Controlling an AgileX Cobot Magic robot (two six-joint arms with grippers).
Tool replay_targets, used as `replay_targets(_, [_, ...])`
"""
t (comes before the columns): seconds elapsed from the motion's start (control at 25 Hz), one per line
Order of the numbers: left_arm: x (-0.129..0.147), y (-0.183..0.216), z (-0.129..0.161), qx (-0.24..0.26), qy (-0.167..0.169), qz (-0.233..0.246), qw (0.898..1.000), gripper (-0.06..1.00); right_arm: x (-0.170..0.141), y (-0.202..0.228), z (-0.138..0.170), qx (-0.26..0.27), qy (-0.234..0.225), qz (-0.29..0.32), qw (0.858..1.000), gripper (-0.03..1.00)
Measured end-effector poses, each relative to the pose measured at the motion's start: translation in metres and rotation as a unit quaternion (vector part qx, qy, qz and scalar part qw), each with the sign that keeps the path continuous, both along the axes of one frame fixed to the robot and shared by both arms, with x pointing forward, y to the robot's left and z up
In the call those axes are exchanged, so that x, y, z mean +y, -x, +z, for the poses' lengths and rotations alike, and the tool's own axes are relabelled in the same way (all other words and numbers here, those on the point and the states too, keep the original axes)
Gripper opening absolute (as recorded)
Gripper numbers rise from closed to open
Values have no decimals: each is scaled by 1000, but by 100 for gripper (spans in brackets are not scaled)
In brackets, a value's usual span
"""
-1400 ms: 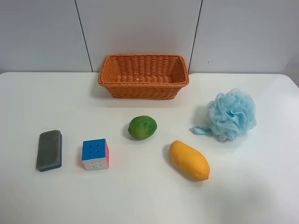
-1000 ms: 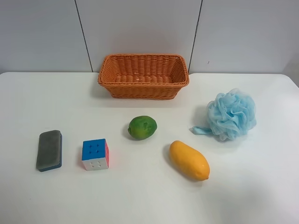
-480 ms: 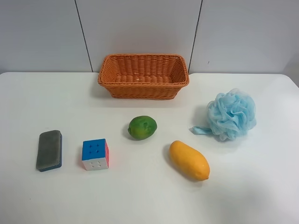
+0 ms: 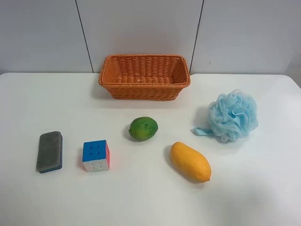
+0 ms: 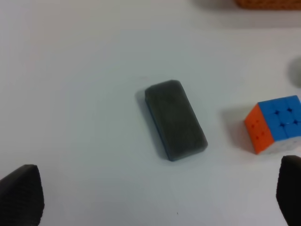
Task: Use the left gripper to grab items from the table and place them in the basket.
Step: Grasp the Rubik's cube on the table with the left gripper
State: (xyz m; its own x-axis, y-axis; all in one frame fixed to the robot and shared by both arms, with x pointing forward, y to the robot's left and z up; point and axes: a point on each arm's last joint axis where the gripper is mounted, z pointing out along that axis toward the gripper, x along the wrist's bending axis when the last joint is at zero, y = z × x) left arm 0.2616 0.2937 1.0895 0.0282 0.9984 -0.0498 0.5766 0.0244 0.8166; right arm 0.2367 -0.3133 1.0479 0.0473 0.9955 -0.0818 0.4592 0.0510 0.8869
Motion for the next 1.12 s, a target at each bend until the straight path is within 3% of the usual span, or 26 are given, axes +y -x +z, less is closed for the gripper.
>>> replay_targets(0.28, [3,-68,32,142,23,5,990,100,0,0,0,0,0,0,1000,99])
replay_targets(0.64, [-7,-138,20,248,79,-12,965,100,0,0,0,0,0,0,1000,99])
replay_targets(0.84, [-36,-157,5,275,69,-19,959,100,0,0,0,0,0,0,1000,99])
replay_targets(1.12, [-98,-178,-33,329,38,-16,943,100,0,0,0,0,0,0,1000,99])
